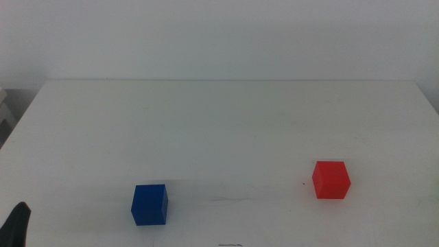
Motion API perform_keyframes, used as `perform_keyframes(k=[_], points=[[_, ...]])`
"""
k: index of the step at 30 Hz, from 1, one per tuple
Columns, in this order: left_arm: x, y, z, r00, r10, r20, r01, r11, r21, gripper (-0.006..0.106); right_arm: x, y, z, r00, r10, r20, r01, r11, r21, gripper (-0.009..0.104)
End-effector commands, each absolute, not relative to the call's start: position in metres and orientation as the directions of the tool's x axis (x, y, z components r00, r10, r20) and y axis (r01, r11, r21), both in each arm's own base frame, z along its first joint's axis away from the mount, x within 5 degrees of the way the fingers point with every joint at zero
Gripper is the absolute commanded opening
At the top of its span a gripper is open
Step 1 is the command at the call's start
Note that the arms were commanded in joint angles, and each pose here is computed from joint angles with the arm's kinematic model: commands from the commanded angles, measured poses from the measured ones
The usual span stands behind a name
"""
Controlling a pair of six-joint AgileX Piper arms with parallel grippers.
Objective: Stack red cubes first, then green, then blue cubes in a specific spot.
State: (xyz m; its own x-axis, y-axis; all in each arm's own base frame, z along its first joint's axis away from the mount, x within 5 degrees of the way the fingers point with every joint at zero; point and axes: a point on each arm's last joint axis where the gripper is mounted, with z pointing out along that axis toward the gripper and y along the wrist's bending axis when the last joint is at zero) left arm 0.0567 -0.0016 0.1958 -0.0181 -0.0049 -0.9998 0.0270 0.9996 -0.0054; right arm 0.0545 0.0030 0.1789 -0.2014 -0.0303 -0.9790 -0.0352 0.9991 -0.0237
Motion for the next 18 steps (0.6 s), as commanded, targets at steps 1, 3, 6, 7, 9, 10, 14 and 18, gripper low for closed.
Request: perform_keyframes(k=[1,3,6,7,9,10,14,18], points=[[0.055,-0.001,0.206,0.093,-0.020,-0.995,0.028,0.999,-0.018,0.090,0.053,0.002,0.206,-0.082,-0.036,-0.996,-0.022,0.999,-0.035,0.094],[0.055,-0.001,0.206,0.093,-0.020,-0.995,0.028,0.999,-0.018,0.090,0.051,0.003,0.226,-0.110,-0.039,-0.993,-0.033,0.999,-0.035,0.094],[0.055,-0.001,0.206,0.093,-0.020,-0.995,0.028,0.999,-0.018,0.090,0.051,0.004,0.248,-0.154,-0.042,-0.987,-0.047,0.998,-0.035,0.094],[0.055,-0.001,0.206,0.093,-0.020,-0.995,0.028,0.999,-0.018,0.090,0.051,0.005,0.256,-0.171,-0.044,-0.984,-0.052,0.998,-0.035,0.094],[0.055,-0.001,0.206,0.093,-0.020,-0.995,0.028,0.999,-0.018,0.090,0.052,0.005,0.270,-0.219,-0.047,-0.975,-0.063,0.997,-0.034,0.094],[0.055,-0.001,0.206,0.093,-0.020,-0.995,0.028,0.999,-0.018,0.090,0.053,0.006,0.276,-0.248,-0.049,-0.968,-0.069,0.997,-0.033,0.094],[0.055,-0.001,0.206,0.093,-0.020,-0.995,0.028,0.999,-0.018,0.090,0.065,0.004,0.303,-0.340,-0.142,-0.930,-0.086,0.989,-0.119,0.094],[0.055,-0.001,0.206,0.093,-0.020,-0.995,0.028,0.999,-0.018,0.090,0.086,0.004,0.325,-0.446,-0.231,-0.865,-0.151,0.972,-0.182,0.094]])
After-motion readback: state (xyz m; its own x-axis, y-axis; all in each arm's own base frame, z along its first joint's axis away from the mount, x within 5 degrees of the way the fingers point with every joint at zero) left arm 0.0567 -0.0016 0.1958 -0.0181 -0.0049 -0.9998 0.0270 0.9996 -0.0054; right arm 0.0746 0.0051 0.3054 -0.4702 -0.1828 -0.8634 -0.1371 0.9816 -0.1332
